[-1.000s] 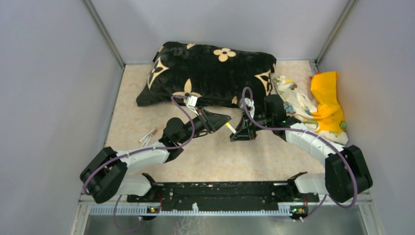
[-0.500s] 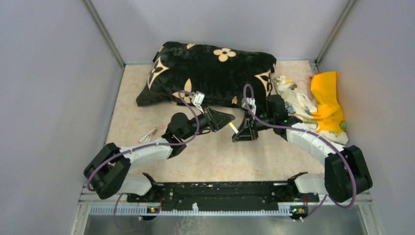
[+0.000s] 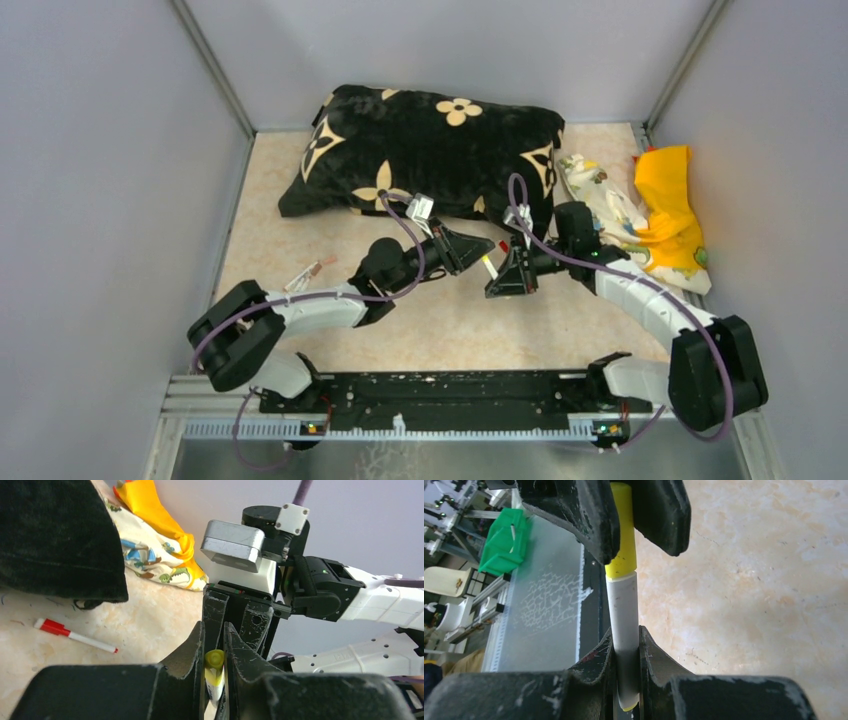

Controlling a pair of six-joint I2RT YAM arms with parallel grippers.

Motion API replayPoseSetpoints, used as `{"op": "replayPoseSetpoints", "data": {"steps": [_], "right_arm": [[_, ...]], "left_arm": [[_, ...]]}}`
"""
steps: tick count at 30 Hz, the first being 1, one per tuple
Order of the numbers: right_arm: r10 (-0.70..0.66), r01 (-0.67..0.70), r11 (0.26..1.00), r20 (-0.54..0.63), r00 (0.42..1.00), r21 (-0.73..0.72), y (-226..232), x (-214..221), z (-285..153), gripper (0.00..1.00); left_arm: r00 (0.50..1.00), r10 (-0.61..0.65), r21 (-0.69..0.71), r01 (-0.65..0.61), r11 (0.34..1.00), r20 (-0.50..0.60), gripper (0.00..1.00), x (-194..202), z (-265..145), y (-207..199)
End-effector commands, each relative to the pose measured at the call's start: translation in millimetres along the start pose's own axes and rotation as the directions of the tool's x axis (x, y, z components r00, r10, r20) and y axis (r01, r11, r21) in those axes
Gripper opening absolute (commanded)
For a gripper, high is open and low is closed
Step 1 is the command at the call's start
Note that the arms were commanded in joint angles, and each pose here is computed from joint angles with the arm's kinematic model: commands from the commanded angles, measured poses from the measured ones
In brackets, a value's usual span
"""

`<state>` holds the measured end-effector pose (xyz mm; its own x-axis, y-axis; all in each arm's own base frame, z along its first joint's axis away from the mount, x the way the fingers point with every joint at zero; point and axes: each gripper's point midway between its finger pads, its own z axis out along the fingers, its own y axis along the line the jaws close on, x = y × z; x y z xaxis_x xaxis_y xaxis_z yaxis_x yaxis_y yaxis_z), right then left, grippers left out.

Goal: Insert the pens into the pen caps
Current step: Press the pen cap onto the pen, then place the pen at the center of the board.

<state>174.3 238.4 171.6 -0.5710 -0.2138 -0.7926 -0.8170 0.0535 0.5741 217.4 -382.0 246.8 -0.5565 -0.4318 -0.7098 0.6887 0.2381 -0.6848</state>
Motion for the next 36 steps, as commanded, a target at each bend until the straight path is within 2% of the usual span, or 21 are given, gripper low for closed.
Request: {"op": "replayPoseSetpoints", "data": {"steps": [1, 3, 6, 10, 11, 13, 15, 17, 19, 22, 26, 28, 30, 32, 33, 35, 36], "right_arm": [[-0.369, 0.327, 0.894, 0.092, 0.925, 0.305, -34, -87, -24, 0.0], [-0.378, 0.328, 0.868, 0.068, 0.923, 0.373, -43, -89, -31, 0.0], [-0.387, 0.332, 0.859, 0.068, 0.919, 0.39, -43, -91, -33, 0.0], [-0.386, 0.356, 0.912, 0.133, 0.913, 0.206, -12, -88, -21, 0.0], [-0.382, 0.358, 0.919, 0.145, 0.913, 0.166, -6, -86, -19, 0.0], [-0.355, 0.328, 0.928, 0.153, 0.922, 0.177, -8, -86, -19, 0.0], [-0.343, 0.29, 0.909, 0.142, 0.929, 0.298, -27, -90, -25, 0.0], [-0.357, 0.293, 0.887, 0.129, 0.925, 0.357, -37, -92, -29, 0.0], [-0.359, 0.3, 0.893, 0.129, 0.924, 0.337, -34, -90, -27, 0.0], [-0.375, 0.329, 0.898, 0.116, 0.92, 0.293, -27, -86, -25, 0.0], [-0.398, 0.371, 0.899, 0.083, 0.914, 0.232, -22, -74, -22, 0.0], [-0.396, 0.376, 0.901, 0.058, 0.916, 0.215, -23, -67, -21, 0.0], [-0.394, 0.377, 0.899, 0.037, 0.918, 0.222, -29, -61, -21, 0.0], [-0.382, 0.368, 0.903, 0.025, 0.924, 0.221, -33, -57, -20, 0.0], [-0.38, 0.367, 0.904, 0.019, 0.925, 0.22, -35, -55, -20, 0.0], [-0.377, 0.367, 0.904, 0.003, 0.926, 0.22, -39, -52, -19, 0.0], [-0.377, 0.369, 0.901, -0.007, 0.926, 0.227, -41, -51, -20, 0.0]], "left_arm": [[0.759, -0.225, -0.04, 0.254, 0.966, -0.611, 0.0, 162, -70, -20], [0.735, -0.25, -0.056, 0.278, 0.959, -0.63, 0.0, 166, -76, -21], [0.748, -0.3, -0.071, 0.323, 0.944, -0.591, 0.0, 161, -79, -23], [0.769, -0.344, -0.024, 0.394, 0.919, -0.539, 0.0, 152, -66, -38], [0.765, -0.326, -0.032, 0.372, 0.928, -0.556, 0.0, 158, -61, -40], [0.764, -0.262, -0.106, 0.248, 0.963, -0.59, 0.0, 177, -51, -31], [0.777, -0.228, -0.179, 0.15, 0.972, -0.588, 0.0, 185, -46, -19], [0.79, -0.23, -0.206, 0.134, 0.969, -0.569, 0.0, 187, -44, -13], [0.785, -0.238, -0.202, 0.147, 0.968, -0.572, 0.0, 189, -46, -14], [0.83, -0.227, -0.185, 0.153, 0.971, -0.51, 0.0, 171, -47, -15], [0.929, -0.186, -0.197, 0.127, 0.972, -0.32, 0.0, 113, -50, -7], [0.972, -0.141, -0.219, 0.099, 0.971, -0.189, 0.09, 77, -51, -3], [0.994, -0.077, -0.22, 0.058, 0.974, -0.078, 0.2, 43, -51, -4], [1.0, -0.015, -0.224, 0.015, 0.974, 0.0, 0.37, 15, -52, -7], [0.999, 0.014, -0.24, -0.005, 0.971, 0.036, 0.49, 3, -53, -6], [0.995, 0.061, -0.269, -0.04, 0.962, 0.073, 0.63, -13, -56, -4], [0.993, 0.085, -0.278, -0.059, 0.959, 0.082, 0.67, -18, -58, -3]]}}
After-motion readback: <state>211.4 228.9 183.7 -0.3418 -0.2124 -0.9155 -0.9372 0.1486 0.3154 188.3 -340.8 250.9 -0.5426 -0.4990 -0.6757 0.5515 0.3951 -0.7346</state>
